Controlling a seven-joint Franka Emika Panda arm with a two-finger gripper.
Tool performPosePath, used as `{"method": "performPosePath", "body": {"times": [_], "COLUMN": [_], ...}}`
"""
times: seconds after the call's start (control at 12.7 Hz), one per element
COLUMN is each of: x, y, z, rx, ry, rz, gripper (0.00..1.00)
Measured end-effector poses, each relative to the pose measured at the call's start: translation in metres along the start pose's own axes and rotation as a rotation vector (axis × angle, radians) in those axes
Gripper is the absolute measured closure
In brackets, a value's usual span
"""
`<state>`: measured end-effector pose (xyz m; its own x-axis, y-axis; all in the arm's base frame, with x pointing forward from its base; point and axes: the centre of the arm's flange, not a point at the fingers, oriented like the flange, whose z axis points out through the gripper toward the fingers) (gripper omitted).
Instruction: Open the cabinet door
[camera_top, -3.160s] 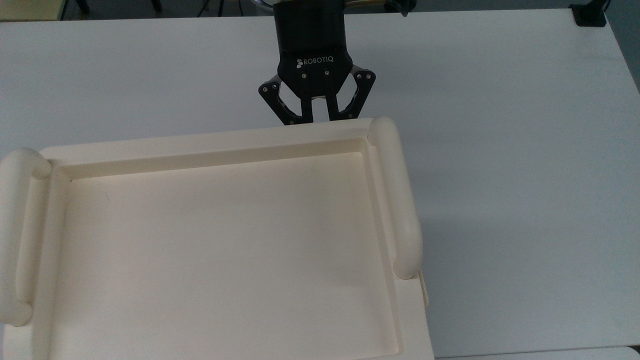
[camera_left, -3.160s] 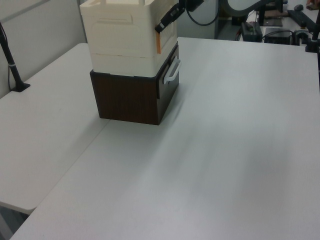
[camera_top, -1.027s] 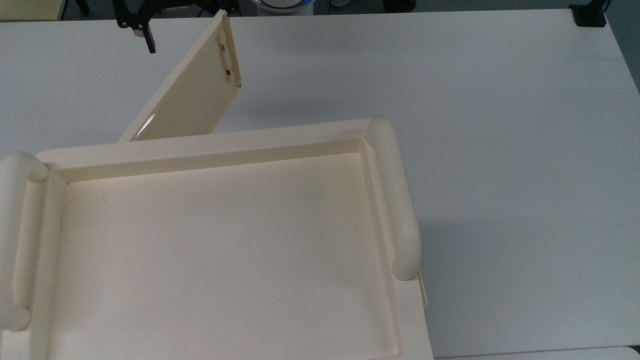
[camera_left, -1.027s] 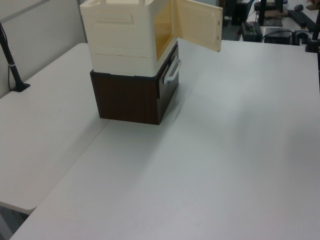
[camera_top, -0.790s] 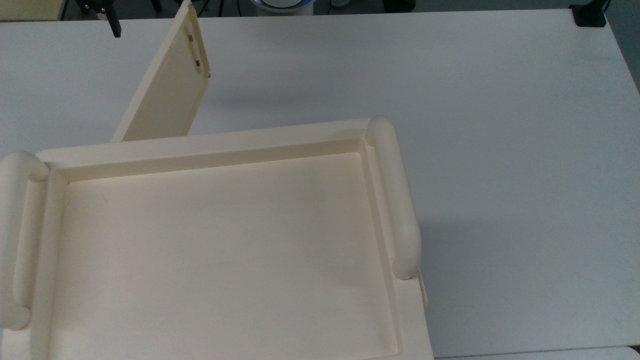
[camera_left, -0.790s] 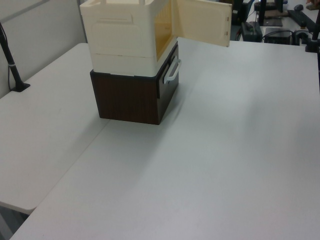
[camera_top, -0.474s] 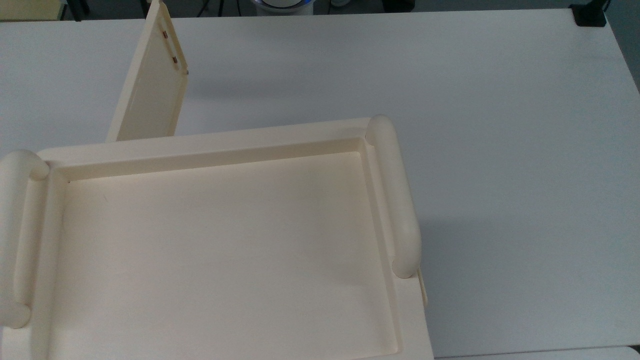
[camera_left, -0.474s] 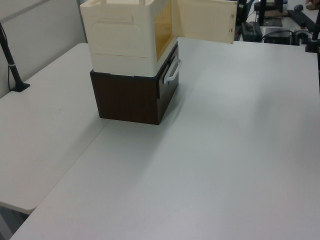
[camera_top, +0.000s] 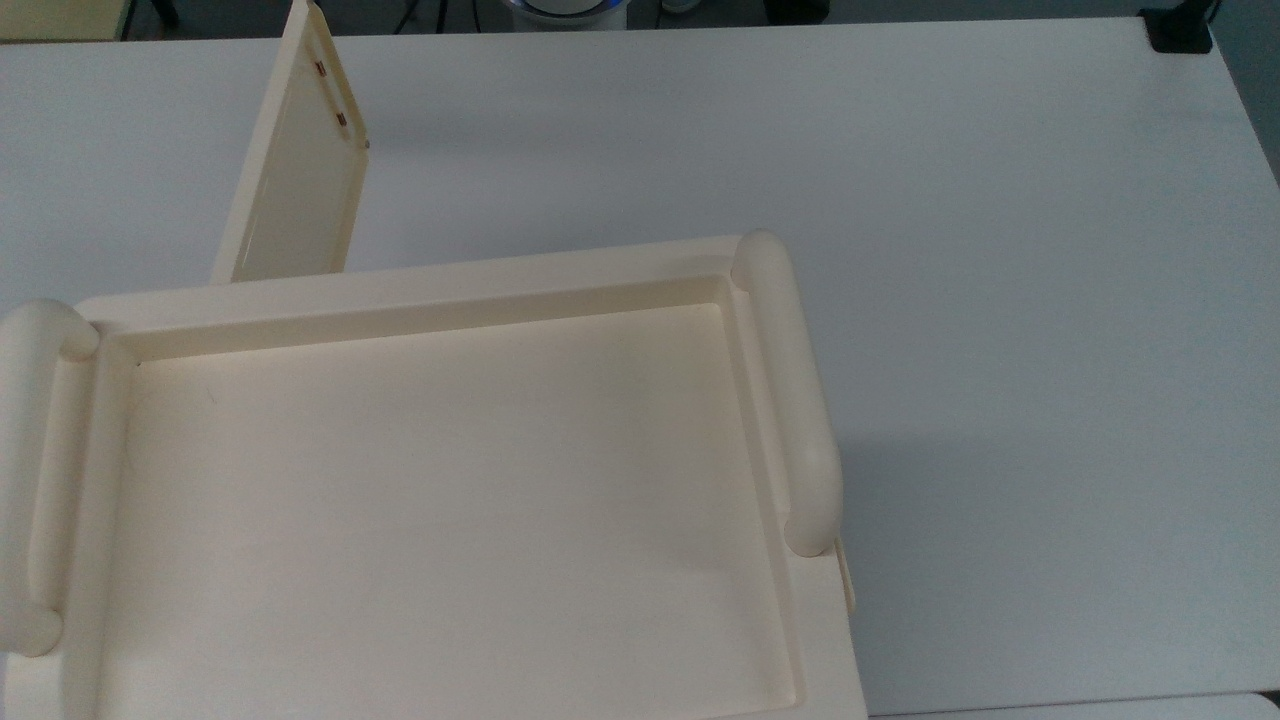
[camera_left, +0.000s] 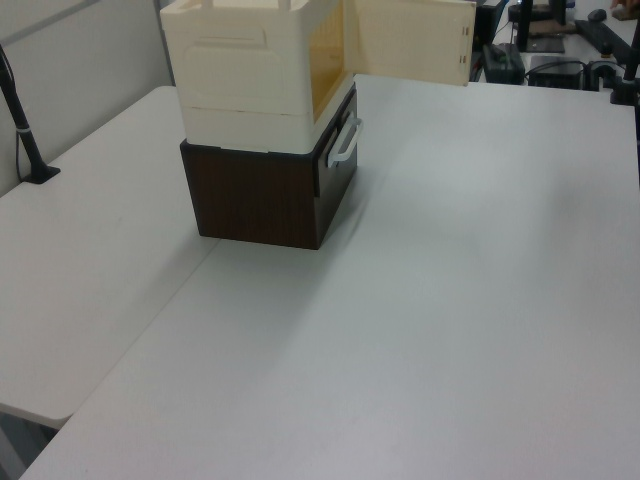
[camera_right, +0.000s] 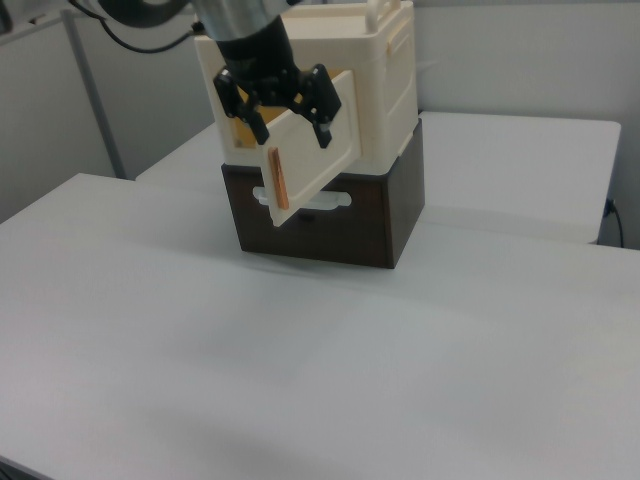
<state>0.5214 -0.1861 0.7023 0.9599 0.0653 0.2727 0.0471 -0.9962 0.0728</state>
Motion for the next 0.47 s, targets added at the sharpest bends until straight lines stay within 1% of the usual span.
{"method": "performPosePath", "body": {"times": [0.24, 0.47], "x": [-0.007, 0.006], "y": [-0.028, -0.086], "z": [-0.014, -0.008], "rx": [0.037, 0.071], "ry": [-0.047, -0.084], "rz": [-0.014, 0.024], "gripper": [0.00, 0.00]}}
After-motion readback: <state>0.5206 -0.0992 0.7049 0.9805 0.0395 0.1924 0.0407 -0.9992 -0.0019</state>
